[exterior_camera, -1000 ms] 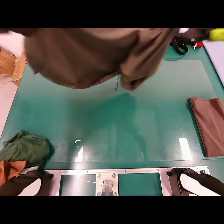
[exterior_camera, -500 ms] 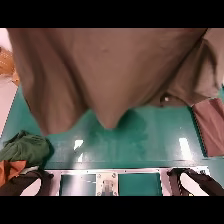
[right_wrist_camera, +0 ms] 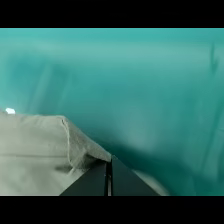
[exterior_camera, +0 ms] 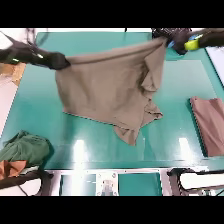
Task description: Fold the shirts.
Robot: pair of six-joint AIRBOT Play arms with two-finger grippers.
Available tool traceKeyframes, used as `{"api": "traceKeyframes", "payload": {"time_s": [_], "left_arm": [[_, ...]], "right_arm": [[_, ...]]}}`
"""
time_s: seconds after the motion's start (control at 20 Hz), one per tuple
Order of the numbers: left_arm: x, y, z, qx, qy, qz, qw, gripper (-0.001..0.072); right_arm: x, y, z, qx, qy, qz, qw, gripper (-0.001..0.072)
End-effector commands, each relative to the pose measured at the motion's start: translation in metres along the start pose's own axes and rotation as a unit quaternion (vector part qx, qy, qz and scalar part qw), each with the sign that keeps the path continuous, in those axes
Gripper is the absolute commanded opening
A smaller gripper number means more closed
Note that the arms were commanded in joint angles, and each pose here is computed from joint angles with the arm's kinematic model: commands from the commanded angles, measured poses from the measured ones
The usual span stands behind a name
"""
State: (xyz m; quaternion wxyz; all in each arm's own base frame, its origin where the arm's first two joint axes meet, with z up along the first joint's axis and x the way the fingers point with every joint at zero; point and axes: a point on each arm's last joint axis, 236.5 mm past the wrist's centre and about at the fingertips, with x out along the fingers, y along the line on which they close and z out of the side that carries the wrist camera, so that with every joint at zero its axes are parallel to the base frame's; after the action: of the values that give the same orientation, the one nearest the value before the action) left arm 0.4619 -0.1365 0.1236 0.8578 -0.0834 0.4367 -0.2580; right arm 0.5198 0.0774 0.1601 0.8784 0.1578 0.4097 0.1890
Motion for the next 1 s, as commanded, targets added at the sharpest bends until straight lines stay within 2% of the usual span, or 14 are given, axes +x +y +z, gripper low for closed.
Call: {"api": "traceKeyframes", "payload": {"time_s": [0.0, 0.15, 0.2, 0.25, 0.3, 0.35, 0.4, 0.5, 0.7, 0.85, 0.95], "left_arm": [[0.090, 0.052, -0.036, -0.067, 0.047, 0.006, 0.997, 0.0024], [0.123, 0.077, -0.036, -0.096, 0.029, 0.020, 0.995, 0.0029], [0.123, 0.080, -0.034, -0.095, 0.023, 0.025, 0.995, 0.0304], [0.119, 0.082, -0.030, -0.099, 0.021, 0.025, 0.995, 0.0667], [0.111, 0.084, -0.027, -0.106, 0.027, 0.021, 0.994, 0.0707], [0.100, 0.087, -0.026, -0.107, 0.038, 0.015, 0.993, 0.0708], [0.084, 0.091, -0.027, -0.112, 0.054, 0.007, 0.992, 0.0708], [0.054, 0.102, -0.037, -0.129, 0.091, -0.007, 0.987, 0.0708], [0.019, 0.132, -0.097, -0.174, 0.191, -0.003, 0.966, 0.0708], [0.027, 0.138, -0.140, -0.199, 0.233, -0.010, 0.952, 0.0707], [0.041, 0.138, -0.172, -0.214, 0.252, -0.014, 0.944, 0.0707]], "right_arm": [[0.112, -0.043, -0.061, 0.046, 0.101, 0.003, 0.994, 0.0016], [0.152, -0.068, -0.091, 0.074, 0.134, -0.004, 0.988, 0.0018], [0.149, -0.076, -0.091, 0.091, 0.135, -0.010, 0.987, 0.0054], [0.138, -0.083, -0.086, 0.114, 0.134, -0.014, 0.984, 0.0271], [0.124, -0.091, -0.081, 0.132, 0.136, -0.016, 0.982, 0.0420], [0.105, -0.100, -0.078, 0.141, 0.139, -0.018, 0.980, 0.0429], [0.083, -0.111, -0.076, 0.151, 0.142, -0.021, 0.978, 0.0399], [0.043, -0.129, -0.084, 0.176, 0.157, -0.027, 0.971, 0.0281], [-0.011, -0.151, -0.150, 0.250, 0.190, -0.055, 0.948, 0.0273], [-0.032, -0.153, -0.207, 0.305, 0.184, -0.075, 0.932, 0.0262], [-0.041, -0.152, -0.246, 0.337, 0.172, -0.090, 0.921, 0.0224]]}}
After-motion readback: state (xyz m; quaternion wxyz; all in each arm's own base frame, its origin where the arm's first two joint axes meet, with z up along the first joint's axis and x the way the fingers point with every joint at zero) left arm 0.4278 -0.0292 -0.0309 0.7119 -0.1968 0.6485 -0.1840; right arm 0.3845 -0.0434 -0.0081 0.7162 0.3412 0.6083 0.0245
